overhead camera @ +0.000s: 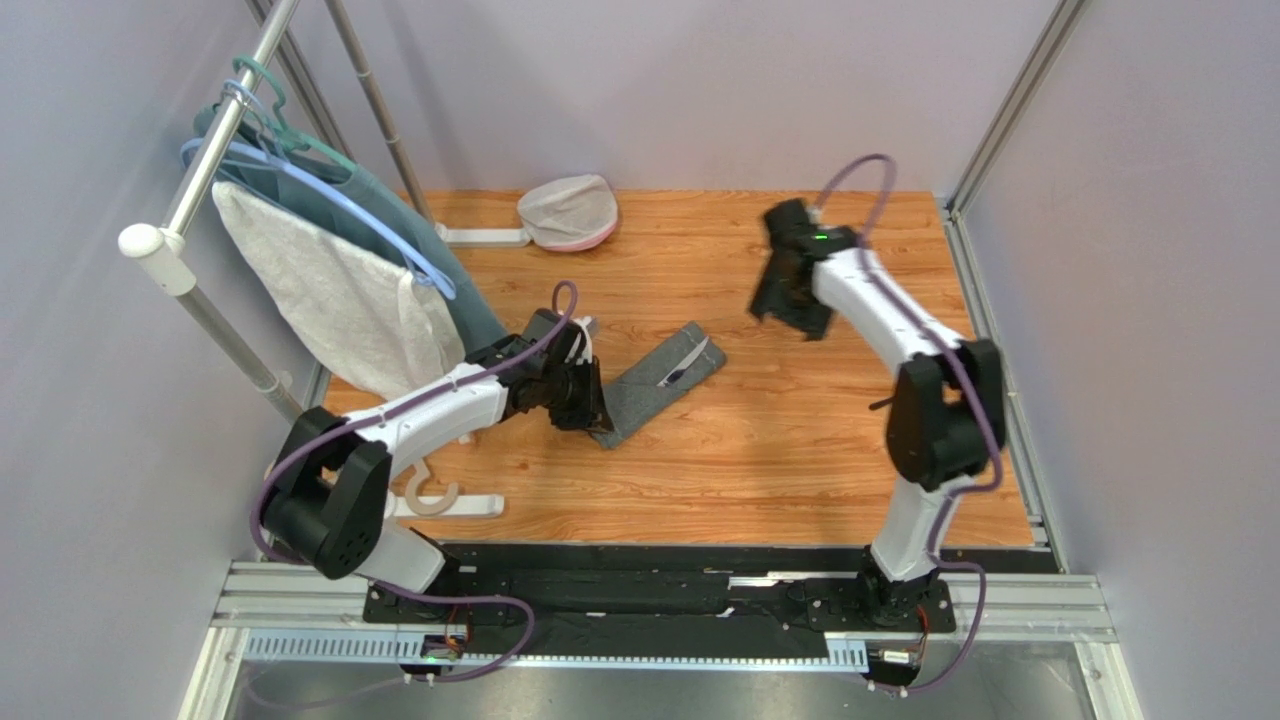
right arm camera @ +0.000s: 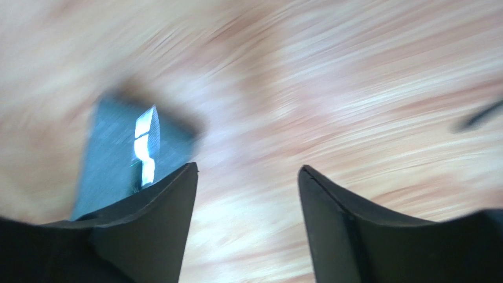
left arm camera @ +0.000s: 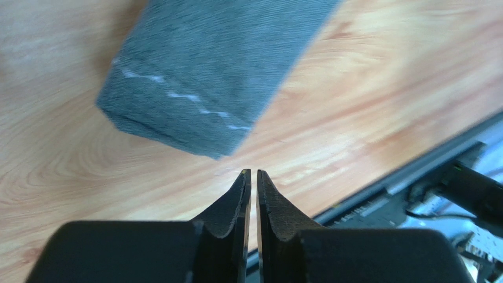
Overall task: Fold the napkin into a case and place the utensils inside
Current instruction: Pick up the spoon from the corner of the board.
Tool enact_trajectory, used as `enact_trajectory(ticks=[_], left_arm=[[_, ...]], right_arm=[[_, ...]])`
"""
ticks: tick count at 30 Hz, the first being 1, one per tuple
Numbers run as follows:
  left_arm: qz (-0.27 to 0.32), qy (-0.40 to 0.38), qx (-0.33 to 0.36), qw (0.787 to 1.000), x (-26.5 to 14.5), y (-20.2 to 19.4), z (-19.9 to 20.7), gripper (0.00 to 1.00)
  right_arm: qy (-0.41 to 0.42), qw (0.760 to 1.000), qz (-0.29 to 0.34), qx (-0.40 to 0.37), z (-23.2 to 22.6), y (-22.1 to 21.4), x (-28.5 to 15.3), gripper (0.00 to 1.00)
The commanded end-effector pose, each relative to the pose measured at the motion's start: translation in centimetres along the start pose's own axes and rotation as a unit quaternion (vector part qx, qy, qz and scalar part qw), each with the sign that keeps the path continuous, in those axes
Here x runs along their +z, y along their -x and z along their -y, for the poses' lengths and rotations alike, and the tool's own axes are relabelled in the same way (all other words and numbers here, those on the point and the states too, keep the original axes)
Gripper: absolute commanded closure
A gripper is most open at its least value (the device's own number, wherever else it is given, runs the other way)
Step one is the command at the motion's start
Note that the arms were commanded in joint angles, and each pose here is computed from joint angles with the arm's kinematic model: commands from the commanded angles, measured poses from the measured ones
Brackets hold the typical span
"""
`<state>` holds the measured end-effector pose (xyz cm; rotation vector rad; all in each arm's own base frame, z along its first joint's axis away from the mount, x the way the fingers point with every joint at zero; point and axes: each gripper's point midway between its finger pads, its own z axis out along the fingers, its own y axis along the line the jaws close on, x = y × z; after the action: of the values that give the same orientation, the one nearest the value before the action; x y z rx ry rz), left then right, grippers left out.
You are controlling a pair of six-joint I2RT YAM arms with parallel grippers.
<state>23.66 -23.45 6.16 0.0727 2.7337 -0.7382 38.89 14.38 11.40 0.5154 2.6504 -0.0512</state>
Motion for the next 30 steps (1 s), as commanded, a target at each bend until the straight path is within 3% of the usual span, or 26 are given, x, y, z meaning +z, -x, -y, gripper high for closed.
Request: enact_trajectory(ticks=[1, 5, 6, 11, 24, 30], left_arm=[[0.047, -0.098, 0.036, 0.993, -4.6, 2.8, 5.7, 0.8], [0.056, -0.15, 0.068, 0.985, -7.0, 2.9, 8.7, 0.71], [0.056, -0.158, 0.078, 0.983, -7.4, 2.7, 9.2, 0.65], [0.055, -0.178, 0.119, 0.975, -8.7, 2.3, 10.7, 0.58], [0.034, -0.174, 0.129, 0.976, -7.4, 2.6, 11.7, 0.58], [0.029, -0.169, 0.121, 0.978, -7.0, 2.9, 12.0, 0.59]], right_arm=[[-0.04, 0.994, 0.063, 0.077, 12.5, 6.2, 0.9, 0.21], [-0.107, 0.985, 0.048, 0.125, 20.8, 7.6, 2.2, 0.14], [-0.132, 0.979, 0.049, 0.149, 23.6, 8.0, 2.4, 0.13], [-0.192, 0.963, 0.047, 0.185, 29.9, 9.1, 5.0, 0.1], [-0.207, 0.949, 0.02, 0.238, 33.0, 11.2, 12.7, 0.08], [-0.2, 0.941, -0.015, 0.271, 33.0, 9.1, 13.4, 0.16]])
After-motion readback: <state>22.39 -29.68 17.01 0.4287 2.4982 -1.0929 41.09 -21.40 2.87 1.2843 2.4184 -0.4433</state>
